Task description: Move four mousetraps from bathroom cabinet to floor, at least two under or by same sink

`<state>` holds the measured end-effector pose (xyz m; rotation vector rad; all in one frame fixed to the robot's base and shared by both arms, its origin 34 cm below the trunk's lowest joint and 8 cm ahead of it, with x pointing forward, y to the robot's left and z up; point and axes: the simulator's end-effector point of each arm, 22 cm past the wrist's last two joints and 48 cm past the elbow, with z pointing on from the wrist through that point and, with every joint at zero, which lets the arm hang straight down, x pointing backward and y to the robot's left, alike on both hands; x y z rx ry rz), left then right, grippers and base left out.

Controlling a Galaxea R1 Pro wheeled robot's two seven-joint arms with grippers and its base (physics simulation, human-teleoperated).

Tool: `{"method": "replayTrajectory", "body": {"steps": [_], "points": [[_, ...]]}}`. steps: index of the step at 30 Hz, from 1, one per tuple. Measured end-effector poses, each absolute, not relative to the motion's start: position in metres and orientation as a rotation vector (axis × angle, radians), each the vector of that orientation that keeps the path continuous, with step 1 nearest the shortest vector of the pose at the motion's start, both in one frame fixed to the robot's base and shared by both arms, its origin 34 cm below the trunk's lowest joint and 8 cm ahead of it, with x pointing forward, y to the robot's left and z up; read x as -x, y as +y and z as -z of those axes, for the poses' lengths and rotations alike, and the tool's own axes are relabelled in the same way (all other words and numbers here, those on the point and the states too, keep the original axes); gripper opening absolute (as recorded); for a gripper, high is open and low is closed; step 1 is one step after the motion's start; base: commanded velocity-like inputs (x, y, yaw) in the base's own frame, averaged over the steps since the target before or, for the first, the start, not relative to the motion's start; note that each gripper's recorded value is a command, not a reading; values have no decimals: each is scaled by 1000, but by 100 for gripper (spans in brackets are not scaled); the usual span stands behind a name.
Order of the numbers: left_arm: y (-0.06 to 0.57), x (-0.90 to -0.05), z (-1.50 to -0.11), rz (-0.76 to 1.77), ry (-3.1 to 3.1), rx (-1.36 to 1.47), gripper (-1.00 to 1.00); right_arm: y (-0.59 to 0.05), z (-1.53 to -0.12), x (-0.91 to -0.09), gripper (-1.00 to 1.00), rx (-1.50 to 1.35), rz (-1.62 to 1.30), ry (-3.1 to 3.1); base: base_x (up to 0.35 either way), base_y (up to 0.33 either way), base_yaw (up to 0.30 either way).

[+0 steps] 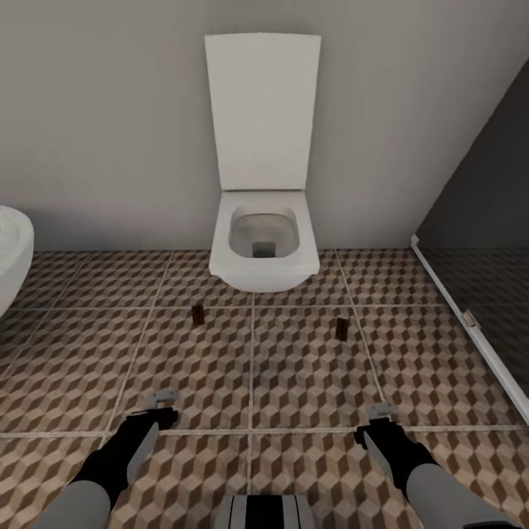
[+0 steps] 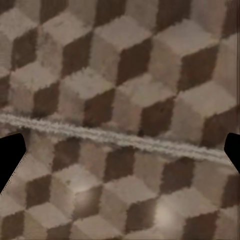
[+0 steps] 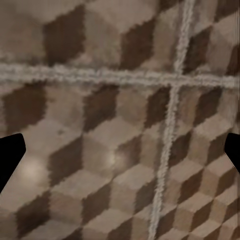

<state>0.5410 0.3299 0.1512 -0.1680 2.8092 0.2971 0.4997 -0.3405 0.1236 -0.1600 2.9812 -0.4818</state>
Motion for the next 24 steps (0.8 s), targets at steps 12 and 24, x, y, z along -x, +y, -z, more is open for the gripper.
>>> {"method": "replayTrajectory", "body": {"steps": [12, 24], "points": [[330, -558, -176, -291, 2759, 174, 100, -341, -146, -517, 100, 147, 481, 2933, 0, 0, 0], [330, -573, -200, -284, 2710, 179, 100, -339, -169, -534, 100, 134, 478, 2884, 0, 0, 0]]}}
